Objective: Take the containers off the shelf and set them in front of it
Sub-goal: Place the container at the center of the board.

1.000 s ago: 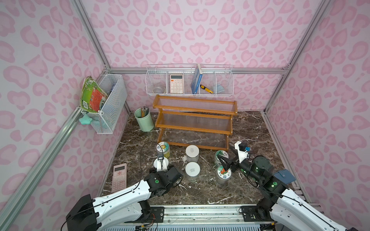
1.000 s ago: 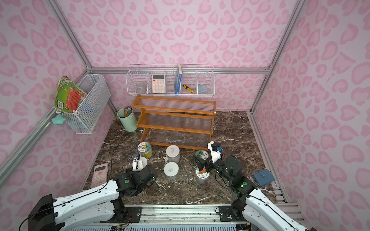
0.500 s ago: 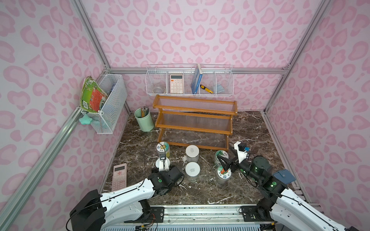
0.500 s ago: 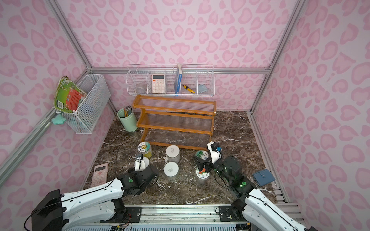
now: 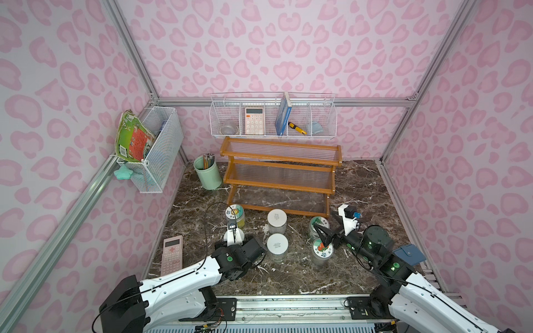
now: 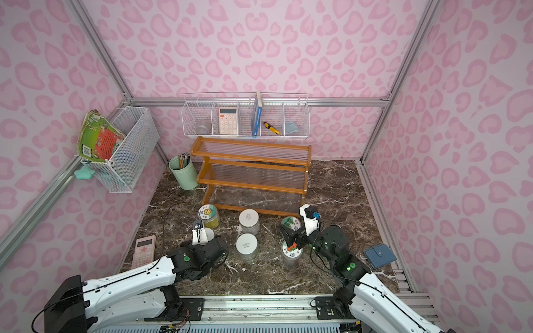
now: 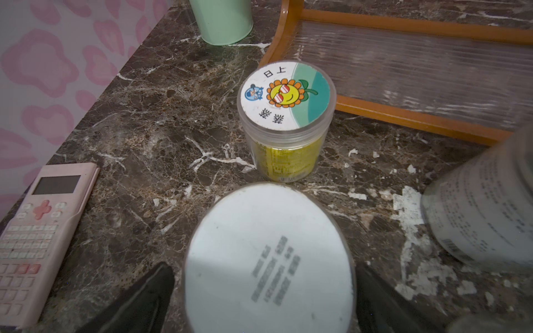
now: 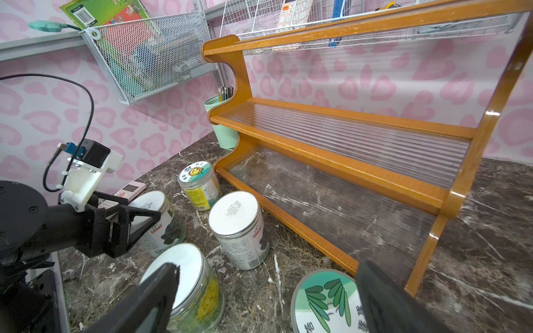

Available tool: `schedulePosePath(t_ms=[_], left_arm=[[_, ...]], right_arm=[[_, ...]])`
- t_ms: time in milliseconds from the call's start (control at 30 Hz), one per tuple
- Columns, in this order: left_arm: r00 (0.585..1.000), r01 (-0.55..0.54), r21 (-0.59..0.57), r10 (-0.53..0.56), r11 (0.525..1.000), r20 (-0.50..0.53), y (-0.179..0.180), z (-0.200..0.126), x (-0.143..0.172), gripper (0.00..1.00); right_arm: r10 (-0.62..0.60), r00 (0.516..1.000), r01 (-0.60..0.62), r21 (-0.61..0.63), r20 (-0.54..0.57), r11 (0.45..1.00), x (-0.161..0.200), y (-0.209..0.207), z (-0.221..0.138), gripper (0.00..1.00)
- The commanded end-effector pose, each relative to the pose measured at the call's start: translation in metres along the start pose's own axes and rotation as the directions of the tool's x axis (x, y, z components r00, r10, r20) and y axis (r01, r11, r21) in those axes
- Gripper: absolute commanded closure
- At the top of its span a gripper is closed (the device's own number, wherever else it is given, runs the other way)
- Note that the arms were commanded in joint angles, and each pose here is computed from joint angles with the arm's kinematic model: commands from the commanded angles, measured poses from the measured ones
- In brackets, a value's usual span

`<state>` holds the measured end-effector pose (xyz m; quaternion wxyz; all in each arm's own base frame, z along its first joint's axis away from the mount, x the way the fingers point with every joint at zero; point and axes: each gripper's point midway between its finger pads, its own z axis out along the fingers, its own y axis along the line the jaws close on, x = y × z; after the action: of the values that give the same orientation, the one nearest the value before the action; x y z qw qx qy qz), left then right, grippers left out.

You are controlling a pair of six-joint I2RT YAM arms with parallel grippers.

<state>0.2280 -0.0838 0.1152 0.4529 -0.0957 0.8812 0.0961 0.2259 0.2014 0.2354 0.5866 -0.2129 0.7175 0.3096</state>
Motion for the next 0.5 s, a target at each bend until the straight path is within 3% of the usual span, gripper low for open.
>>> schedulePosePath(t_ms=[0,200,367,467], left_arm=[[0.999,-0.017,-0.047,0.019,0.999,0.036,0.011,-0.011,-0.014,0.01],[0.990,-0.059,-0.039,0.064,0.997,0.125,0.008,-0.038,-0.057,0.01],[0.963,-0.125,-0.006,0.123,0.992,0.242,-0.001,-0.056,-0.108,0.01],[0.959,-0.107,0.031,0.095,0.994,0.268,0.006,-0.058,-0.133,0.01]], right_arm=[[-0.005,0.999,0.004,0.028,0.033,1.000,-0.012,-0.004,-0.002,0.01],[0.023,0.998,-0.029,0.106,0.051,0.994,-0.022,-0.027,-0.002,0.01],[0.067,0.996,-0.078,0.218,0.058,0.973,-0.036,-0.069,-0.001,0.01],[0.068,0.993,-0.092,0.280,0.096,0.956,-0.049,-0.092,-0.005,0.01]])
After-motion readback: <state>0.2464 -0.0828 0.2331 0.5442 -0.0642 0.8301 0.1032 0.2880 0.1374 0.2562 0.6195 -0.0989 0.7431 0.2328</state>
